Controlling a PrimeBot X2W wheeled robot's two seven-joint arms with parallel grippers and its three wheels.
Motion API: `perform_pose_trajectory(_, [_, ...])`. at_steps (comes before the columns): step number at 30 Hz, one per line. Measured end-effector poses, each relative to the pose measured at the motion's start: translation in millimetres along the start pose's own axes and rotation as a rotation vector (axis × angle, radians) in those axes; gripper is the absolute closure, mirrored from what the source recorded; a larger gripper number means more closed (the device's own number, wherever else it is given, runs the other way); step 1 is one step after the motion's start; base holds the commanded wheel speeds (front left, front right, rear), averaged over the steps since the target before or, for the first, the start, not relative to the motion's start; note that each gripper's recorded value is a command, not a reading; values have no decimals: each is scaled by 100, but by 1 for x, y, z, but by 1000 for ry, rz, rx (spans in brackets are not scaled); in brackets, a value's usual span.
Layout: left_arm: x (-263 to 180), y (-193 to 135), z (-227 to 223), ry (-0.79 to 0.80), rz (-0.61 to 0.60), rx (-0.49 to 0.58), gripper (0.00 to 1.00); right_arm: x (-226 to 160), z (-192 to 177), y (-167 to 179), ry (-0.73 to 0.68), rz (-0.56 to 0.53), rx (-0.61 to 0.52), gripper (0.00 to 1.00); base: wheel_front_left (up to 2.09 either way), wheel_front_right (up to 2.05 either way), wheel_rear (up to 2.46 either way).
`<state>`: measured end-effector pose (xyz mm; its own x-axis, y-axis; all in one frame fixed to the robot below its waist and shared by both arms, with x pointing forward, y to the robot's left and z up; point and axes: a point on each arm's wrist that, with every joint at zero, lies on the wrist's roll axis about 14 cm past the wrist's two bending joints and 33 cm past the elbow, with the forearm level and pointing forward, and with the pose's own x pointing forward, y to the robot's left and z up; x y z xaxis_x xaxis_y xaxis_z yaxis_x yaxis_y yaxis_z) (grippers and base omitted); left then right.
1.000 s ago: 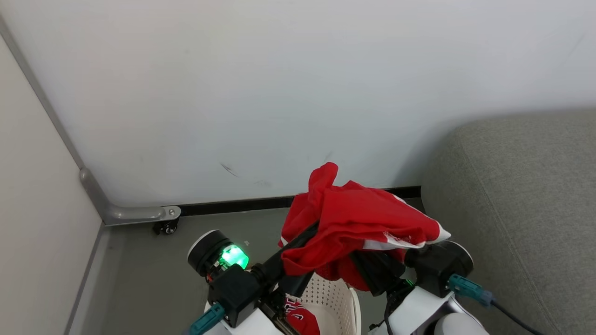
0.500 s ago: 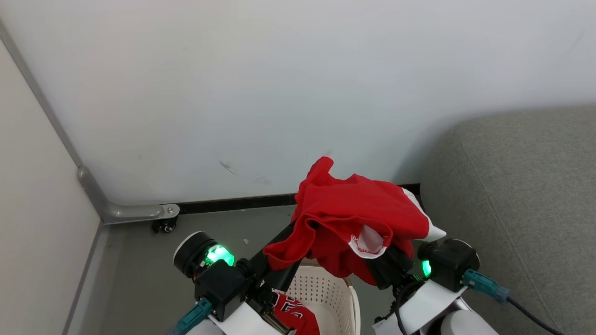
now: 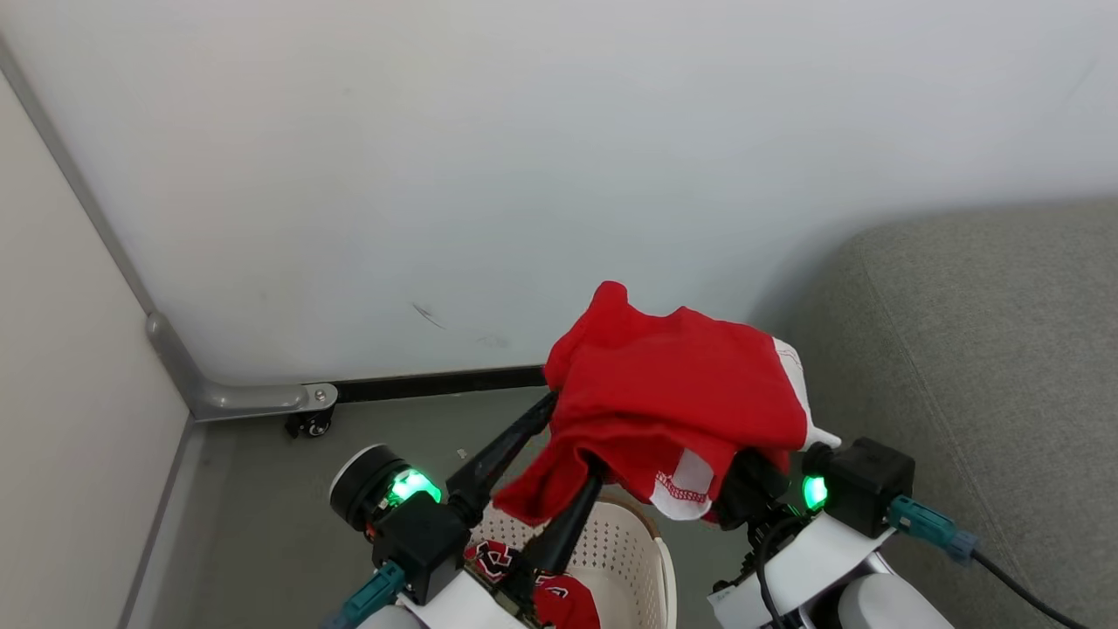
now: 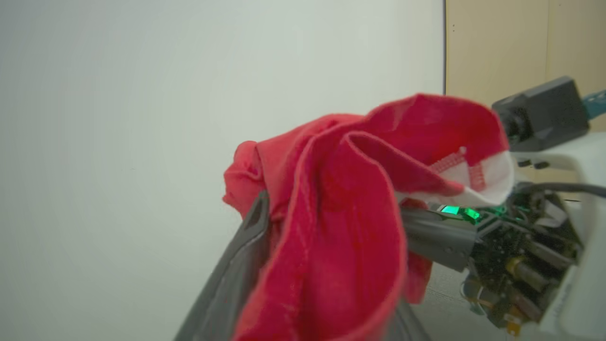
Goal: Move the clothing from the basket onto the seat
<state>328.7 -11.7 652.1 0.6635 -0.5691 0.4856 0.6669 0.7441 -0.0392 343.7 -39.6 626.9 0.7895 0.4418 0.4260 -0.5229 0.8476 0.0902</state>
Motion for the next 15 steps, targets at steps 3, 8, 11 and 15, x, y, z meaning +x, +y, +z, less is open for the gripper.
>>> perform_pose_trajectory(3, [-3, 0, -5, 16, 5, -4, 0, 0, 1, -1, -4, -2, -1, 100, 0, 0, 0])
perform_pose_trajectory(8, [-8, 2, -14, 45, 18, -10, 0, 1, 4, -4, -13, -10, -14, 100, 0, 0, 0])
perform_pose_trajectory(11, [-9, 3, -17, 58, 21, -6, 0, 1, 7, -9, -19, -23, -18, 100, 0, 0, 0])
perform_pose_trajectory(15, [-14, 4, -26, 87, 26, -5, 0, 1, 8, -12, -23, -31, -21, 100, 0, 0, 0])
